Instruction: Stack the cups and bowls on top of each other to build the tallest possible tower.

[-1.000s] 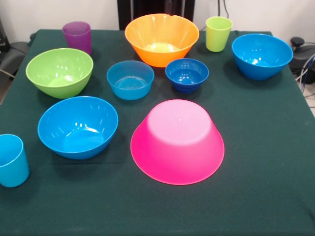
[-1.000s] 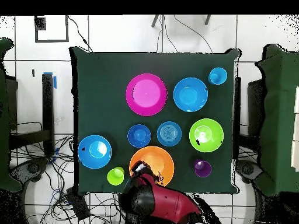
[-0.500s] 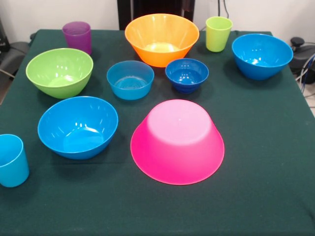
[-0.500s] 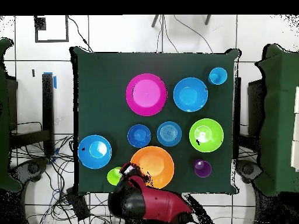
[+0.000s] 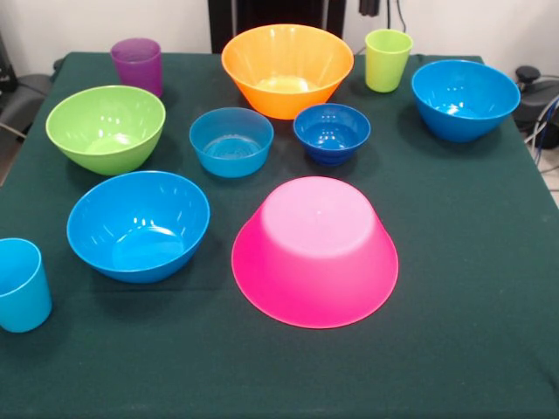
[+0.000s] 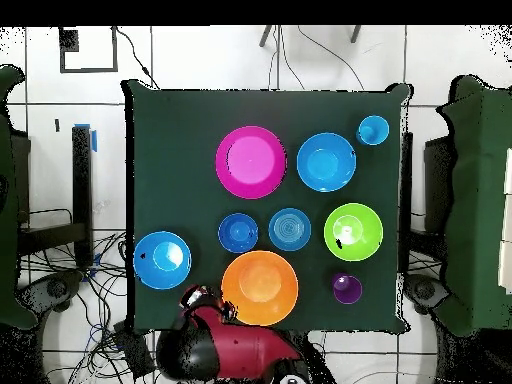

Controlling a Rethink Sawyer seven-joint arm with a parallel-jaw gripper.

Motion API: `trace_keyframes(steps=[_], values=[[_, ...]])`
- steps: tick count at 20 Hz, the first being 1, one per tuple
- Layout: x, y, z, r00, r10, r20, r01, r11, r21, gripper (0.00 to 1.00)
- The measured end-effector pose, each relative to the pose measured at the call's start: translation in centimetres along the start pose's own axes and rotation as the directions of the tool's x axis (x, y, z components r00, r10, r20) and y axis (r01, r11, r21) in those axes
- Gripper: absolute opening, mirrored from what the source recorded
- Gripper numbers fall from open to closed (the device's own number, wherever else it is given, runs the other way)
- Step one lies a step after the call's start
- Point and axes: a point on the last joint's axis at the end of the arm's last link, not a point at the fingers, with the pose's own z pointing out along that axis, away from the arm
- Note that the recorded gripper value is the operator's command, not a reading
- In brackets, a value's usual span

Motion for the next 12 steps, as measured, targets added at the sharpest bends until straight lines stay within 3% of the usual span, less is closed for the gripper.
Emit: trace_keyframes(steps=[4,12], values=[[2.5,1.2,0.4,0.9978,-0.062,-0.022,0.062,0.9981,0.005,0.00],[4.0,0.6,1.7,0.9943,-0.081,-0.070,0.083,0.9963,0.024,0.00]])
